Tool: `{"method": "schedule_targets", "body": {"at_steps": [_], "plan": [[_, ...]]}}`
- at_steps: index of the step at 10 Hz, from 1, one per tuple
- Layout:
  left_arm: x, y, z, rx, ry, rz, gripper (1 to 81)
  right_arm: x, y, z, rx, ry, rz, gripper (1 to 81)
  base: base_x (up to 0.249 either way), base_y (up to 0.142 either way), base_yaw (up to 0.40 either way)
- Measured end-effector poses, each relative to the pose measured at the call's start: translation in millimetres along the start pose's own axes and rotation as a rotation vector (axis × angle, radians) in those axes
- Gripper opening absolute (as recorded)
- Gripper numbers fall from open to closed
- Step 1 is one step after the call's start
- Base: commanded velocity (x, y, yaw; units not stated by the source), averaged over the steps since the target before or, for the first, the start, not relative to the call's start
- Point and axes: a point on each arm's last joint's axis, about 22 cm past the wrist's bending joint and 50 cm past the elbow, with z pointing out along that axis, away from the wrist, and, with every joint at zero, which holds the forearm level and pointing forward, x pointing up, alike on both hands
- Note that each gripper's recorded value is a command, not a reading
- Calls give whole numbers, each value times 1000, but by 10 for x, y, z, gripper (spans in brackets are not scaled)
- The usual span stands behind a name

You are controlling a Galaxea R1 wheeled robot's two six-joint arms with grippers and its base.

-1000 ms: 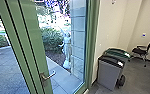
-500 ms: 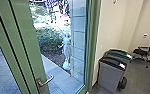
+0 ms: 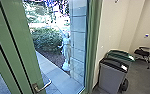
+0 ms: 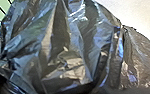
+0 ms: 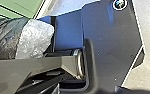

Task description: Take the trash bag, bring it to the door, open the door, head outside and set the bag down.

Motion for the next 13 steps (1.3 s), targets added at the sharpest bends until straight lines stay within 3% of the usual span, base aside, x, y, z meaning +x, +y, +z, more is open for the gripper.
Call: {"method": "schedule_targets", "body": {"at_steps": [13], "plan": [[-1,19,4,-2,-1,0,10,-5,-1,0,0,-1,0,811,12,0,0]]}}
